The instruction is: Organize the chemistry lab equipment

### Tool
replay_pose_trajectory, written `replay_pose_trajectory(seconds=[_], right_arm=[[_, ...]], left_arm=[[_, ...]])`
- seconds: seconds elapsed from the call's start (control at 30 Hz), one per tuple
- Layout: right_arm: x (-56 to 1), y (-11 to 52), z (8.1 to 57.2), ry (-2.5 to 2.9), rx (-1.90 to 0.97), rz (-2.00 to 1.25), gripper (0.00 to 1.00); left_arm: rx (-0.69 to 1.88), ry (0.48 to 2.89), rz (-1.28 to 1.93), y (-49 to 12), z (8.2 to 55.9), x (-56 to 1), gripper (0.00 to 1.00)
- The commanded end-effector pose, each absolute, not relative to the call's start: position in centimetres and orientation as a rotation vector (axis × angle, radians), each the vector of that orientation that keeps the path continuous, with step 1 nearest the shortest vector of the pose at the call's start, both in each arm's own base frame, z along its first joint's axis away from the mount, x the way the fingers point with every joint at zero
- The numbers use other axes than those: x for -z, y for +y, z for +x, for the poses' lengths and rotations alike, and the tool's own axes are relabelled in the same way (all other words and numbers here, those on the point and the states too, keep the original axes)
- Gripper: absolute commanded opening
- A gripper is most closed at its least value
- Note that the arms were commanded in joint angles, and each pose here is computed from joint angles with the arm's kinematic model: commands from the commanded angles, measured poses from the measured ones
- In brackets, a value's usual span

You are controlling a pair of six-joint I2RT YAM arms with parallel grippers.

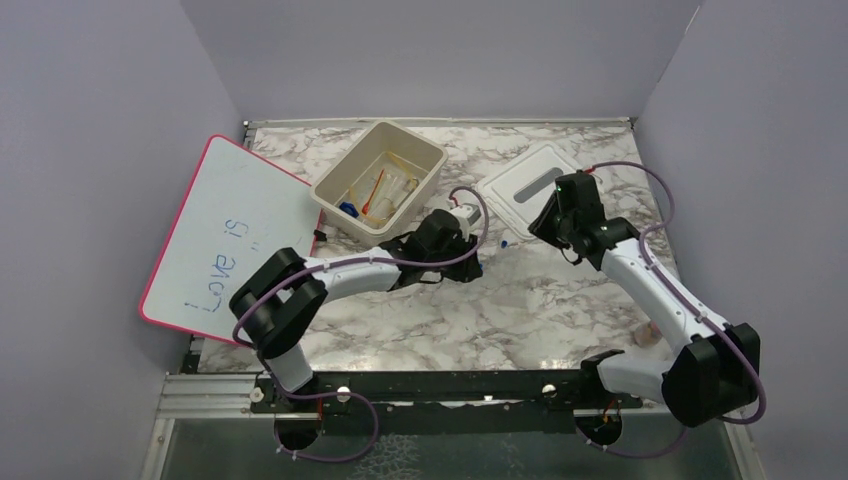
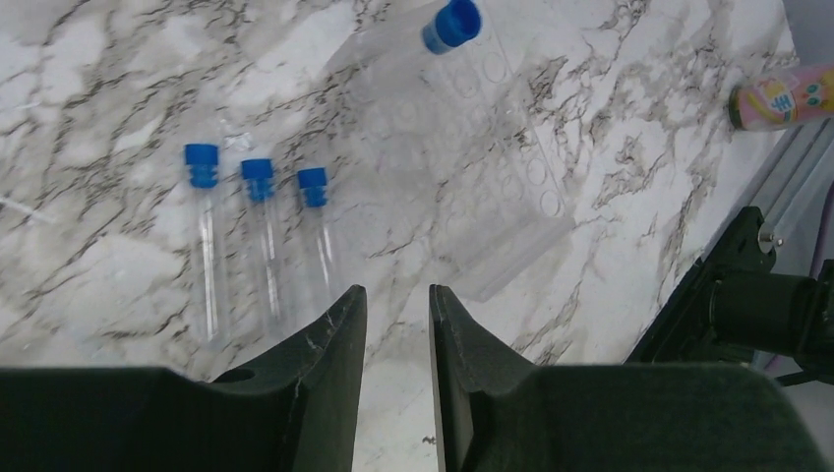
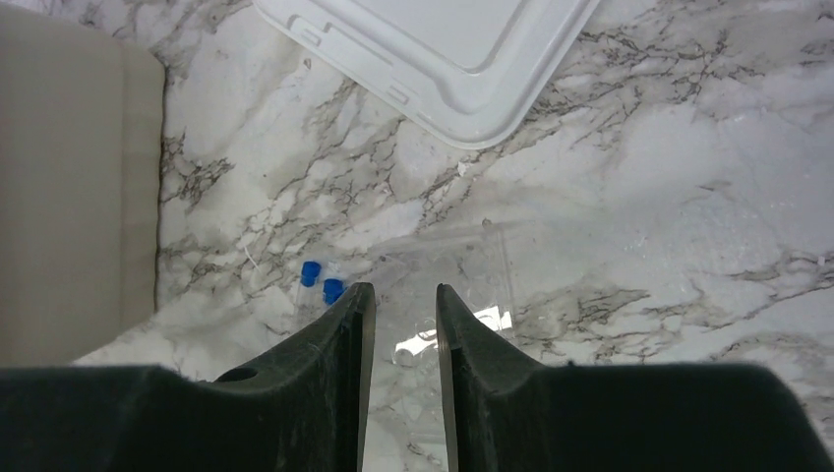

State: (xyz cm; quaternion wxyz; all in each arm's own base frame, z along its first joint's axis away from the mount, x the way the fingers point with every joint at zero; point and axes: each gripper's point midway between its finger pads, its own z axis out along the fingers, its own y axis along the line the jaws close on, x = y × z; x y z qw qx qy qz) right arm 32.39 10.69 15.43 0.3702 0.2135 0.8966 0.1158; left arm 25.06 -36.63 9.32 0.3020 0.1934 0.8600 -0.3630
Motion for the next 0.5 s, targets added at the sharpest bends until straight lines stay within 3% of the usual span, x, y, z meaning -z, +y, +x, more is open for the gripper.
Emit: replay_pose_trajectory(seconds=[0.0,0.23,0.47], right_arm=[[-15.5,11.0,31.1,2.299,-0.384,0.524,0.34],[-14.3,9.9,30.0,2.303,-0.362,0.540,0.34],[-13.6,9.6,29.5,2.306,-0.367,0.547,0.34]], left_arm=[[0.813,2.309,0.604,-38.3,25.2,-8.0,0.33],[0.531,2.384,0.607,-37.5,26.1,-5.5,0.40],[0.435,2.404,0.580,-36.5,26.4,-5.0,0.34]])
